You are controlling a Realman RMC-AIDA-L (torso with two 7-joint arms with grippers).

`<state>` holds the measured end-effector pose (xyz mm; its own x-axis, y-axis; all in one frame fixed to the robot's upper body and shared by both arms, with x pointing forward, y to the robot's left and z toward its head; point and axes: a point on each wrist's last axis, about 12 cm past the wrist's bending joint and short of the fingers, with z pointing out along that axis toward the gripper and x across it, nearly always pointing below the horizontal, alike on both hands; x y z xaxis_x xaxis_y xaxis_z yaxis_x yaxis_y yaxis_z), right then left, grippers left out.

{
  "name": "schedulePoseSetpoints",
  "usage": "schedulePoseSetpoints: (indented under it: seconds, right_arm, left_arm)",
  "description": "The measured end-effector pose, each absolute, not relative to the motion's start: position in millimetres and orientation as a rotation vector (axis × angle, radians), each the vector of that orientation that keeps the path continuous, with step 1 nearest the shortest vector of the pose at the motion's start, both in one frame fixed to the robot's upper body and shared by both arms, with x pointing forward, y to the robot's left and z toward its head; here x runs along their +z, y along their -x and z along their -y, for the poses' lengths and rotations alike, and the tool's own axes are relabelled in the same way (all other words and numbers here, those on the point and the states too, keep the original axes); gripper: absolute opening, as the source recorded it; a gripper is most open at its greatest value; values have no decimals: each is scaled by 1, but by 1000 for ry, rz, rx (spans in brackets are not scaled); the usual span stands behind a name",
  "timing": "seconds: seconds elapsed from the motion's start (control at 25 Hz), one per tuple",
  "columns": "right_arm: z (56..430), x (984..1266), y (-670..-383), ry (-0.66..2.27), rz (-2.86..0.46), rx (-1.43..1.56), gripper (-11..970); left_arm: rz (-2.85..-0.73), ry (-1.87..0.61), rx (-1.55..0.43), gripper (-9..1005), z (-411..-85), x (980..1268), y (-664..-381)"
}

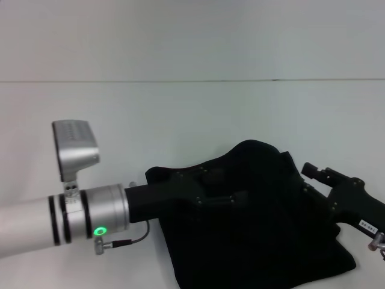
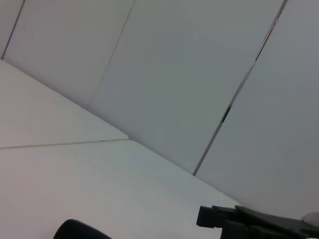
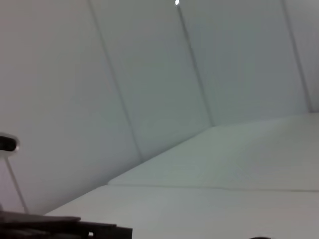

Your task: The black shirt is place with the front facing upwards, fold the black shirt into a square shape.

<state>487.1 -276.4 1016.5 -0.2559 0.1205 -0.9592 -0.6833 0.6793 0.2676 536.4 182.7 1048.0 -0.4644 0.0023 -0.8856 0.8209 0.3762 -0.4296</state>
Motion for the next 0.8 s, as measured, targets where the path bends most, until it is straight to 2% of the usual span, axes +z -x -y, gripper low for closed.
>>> schedulePoseSetpoints:
  seconds: [0.16, 0.52, 0.68, 0.8]
  right_arm:
    - [284, 1025, -495, 464, -1684, 854, 458]
    - [324, 1090, -496, 478, -1721, 1099, 461]
    - [337, 1119, -498, 410, -1850, 1166, 462]
    - [333, 1140, -502, 375, -2022, 1190, 462]
  left_arm:
    - [-1785, -740, -1201, 874, -195, 1049, -533]
    - [-1728, -814, -1146, 874, -215, 1054, -524]
    - [-1706, -814, -1103, 875, -221, 1058, -525]
    - [-1695, -805, -1069, 875, -225, 1060, -530]
